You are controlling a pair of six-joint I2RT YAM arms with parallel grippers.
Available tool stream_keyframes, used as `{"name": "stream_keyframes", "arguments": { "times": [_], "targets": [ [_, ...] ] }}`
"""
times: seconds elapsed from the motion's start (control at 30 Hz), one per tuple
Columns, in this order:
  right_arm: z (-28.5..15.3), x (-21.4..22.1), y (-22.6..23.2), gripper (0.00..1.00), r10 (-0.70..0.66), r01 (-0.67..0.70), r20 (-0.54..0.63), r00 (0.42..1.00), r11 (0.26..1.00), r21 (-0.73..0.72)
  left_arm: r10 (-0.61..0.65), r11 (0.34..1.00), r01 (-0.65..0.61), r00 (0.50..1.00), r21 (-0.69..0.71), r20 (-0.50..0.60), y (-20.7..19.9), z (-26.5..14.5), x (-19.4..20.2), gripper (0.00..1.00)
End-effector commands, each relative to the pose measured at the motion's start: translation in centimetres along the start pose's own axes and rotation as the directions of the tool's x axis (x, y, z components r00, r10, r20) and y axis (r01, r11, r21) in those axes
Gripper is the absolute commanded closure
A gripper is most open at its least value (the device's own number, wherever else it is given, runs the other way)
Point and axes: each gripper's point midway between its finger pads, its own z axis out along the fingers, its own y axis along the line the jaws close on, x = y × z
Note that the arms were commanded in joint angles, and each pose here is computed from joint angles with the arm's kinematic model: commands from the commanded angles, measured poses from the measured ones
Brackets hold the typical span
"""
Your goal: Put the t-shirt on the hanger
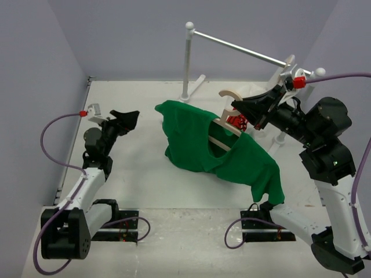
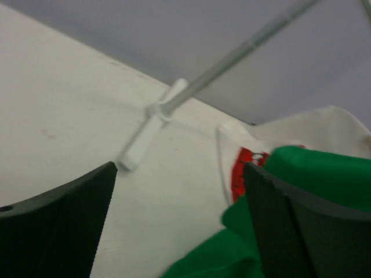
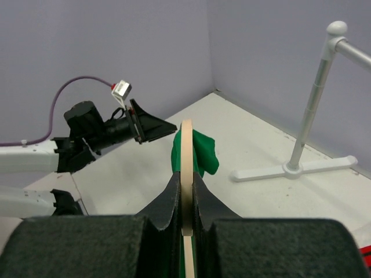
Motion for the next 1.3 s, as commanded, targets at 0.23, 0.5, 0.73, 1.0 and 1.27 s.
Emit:
{"name": "stream_keyframes", "arguments": {
  "times": [0.23, 0.5, 0.73, 1.0, 1.27],
  "targets": [
    [0.1, -2.0, 2.7, 1.0, -0.02, 0.023, 0.018, 1.0, 0.989, -0.144, 0.305, 0.538, -0.099, 0.949, 0.837, -0.084, -16.3, -4.6, 4.8, 0.03],
    [-0.1, -2.6, 2.9, 1.0, -0.033, 0.037, 0.03, 0.999, 0.988, -0.15, 0.36, 0.5, -0.125, 0.93, 0.857, -0.074, -17.0, -4.5, 6.6, 0.64],
    [0.2, -2.5, 2.3, 1.0, -0.039, 0.042, 0.025, 0.999, 0.992, -0.123, 0.381, 0.554, -0.166, 0.922, 0.816, -0.07, -15.6, -4.1, 7.1, 0.95],
    [0.1, -2.6, 1.7, 1.0, -0.052, 0.054, 0.029, 0.998, 0.995, -0.087, 0.329, 0.714, -0.198, 0.942, 0.672, -0.073, -12.2, -2.4, 6.2, 1.0],
    [-0.3, -1.9, 2.0, 1.0, -0.055, 0.056, 0.018, 0.998, 0.993, -0.099, 0.21, 0.887, -0.168, 0.976, 0.43, -0.05, -7.9, -0.3, 2.6, 1.0]
  ]
}}
